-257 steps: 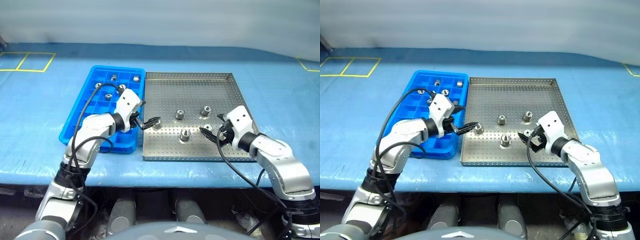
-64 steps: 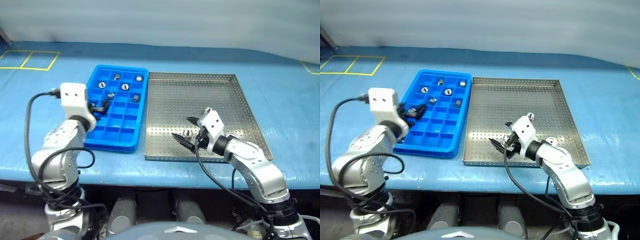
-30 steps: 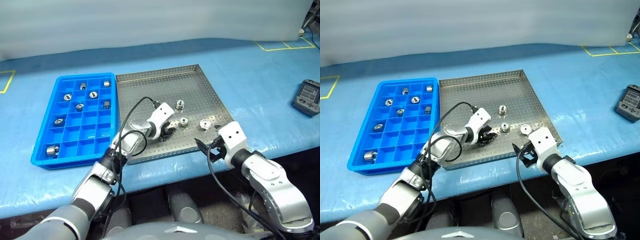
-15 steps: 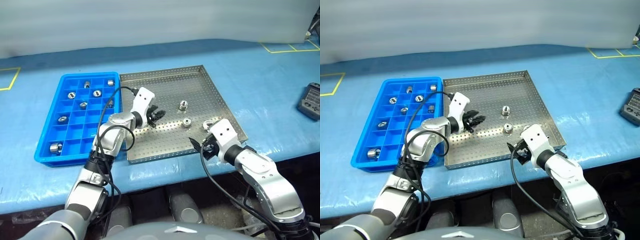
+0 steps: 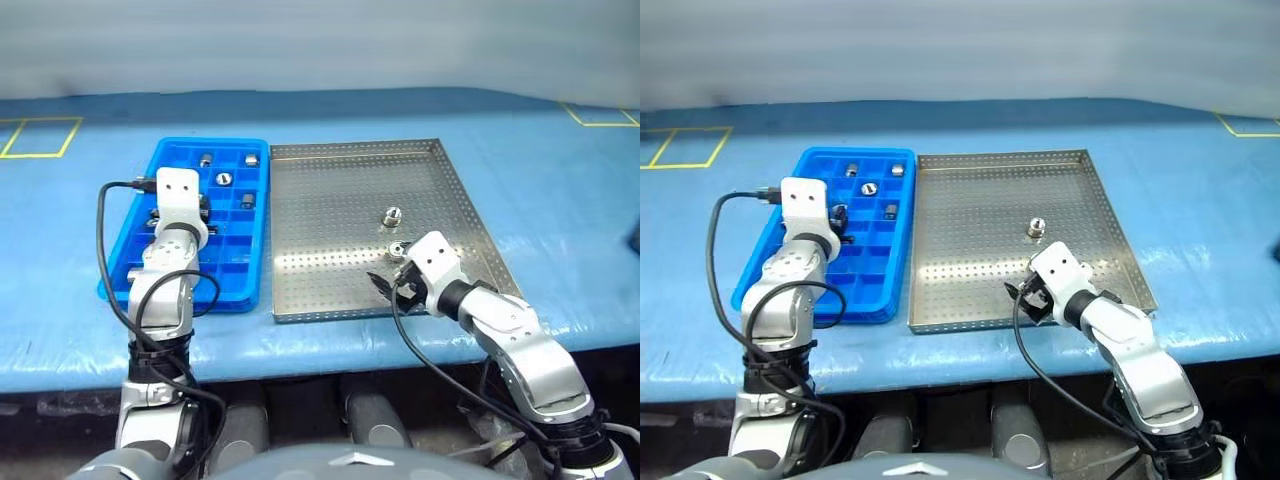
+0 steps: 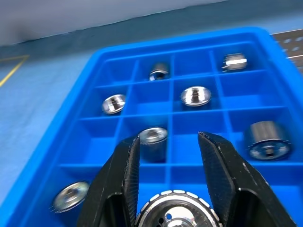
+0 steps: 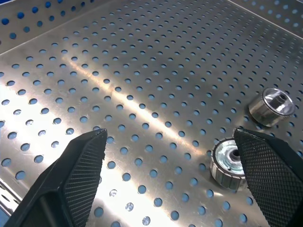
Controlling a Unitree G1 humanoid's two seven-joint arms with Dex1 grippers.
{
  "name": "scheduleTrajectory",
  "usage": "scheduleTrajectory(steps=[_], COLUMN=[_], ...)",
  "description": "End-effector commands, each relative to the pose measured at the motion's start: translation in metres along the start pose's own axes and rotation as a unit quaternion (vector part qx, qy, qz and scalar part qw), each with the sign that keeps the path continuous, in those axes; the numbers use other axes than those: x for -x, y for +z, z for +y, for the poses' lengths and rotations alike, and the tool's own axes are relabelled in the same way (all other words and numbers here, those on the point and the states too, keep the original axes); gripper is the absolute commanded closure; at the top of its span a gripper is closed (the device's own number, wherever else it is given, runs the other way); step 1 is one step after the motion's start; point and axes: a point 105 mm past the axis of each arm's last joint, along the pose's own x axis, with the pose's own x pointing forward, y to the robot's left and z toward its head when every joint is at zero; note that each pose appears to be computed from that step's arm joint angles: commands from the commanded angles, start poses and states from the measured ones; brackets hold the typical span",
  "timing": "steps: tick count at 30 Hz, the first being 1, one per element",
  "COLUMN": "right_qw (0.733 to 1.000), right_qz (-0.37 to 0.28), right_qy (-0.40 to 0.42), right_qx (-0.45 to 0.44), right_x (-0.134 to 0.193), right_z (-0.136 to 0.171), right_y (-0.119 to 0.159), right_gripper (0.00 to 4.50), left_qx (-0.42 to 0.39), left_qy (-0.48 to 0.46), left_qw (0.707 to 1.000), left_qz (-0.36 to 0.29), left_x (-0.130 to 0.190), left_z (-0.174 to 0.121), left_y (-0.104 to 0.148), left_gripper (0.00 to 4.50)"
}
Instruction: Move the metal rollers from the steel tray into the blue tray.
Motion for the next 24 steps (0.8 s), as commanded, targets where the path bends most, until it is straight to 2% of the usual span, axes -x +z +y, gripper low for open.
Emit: scheduleTrajectory(steps=[1, 5, 14, 16, 18, 24], right_qw=[1.000, 1.000, 0.999, 0.999, 0.999, 0.999], right_qz=[-0.023, -0.020, -0.026, -0.025, -0.024, -0.024], right_qy=[-0.005, -0.003, 0.008, 0.008, 0.006, -0.003], right_qx=[0.017, 0.019, 0.022, 0.023, 0.024, 0.025], right_x=[0.000, -0.001, -0.007, -0.007, -0.006, -0.005], right_z=[-0.004, -0.005, -0.001, -0.001, -0.002, -0.004], right_y=[0.013, 0.011, 0.014, 0.013, 0.013, 0.012], right_gripper=[0.00, 0.00, 0.00, 0.00, 0.00, 0.00], left_qx=[-0.003, -0.008, -0.007, 0.000, 0.016, 0.046], left_qy=[0.024, 0.038, 0.013, 0.014, 0.015, -0.013], left_qw=[1.000, 0.999, 1.000, 1.000, 0.999, 0.997], left_qz=[-0.012, 0.007, -0.002, -0.009, -0.025, -0.063], left_x=[0.010, 0.015, 0.015, 0.015, 0.014, 0.014], left_z=[0.009, 0.019, 0.010, 0.008, 0.007, -0.006], left_y=[0.006, -0.004, -0.002, 0.001, 0.008, 0.021], left_gripper=[2.82, 2.82, 2.82, 2.10, 1.64, 1.64])
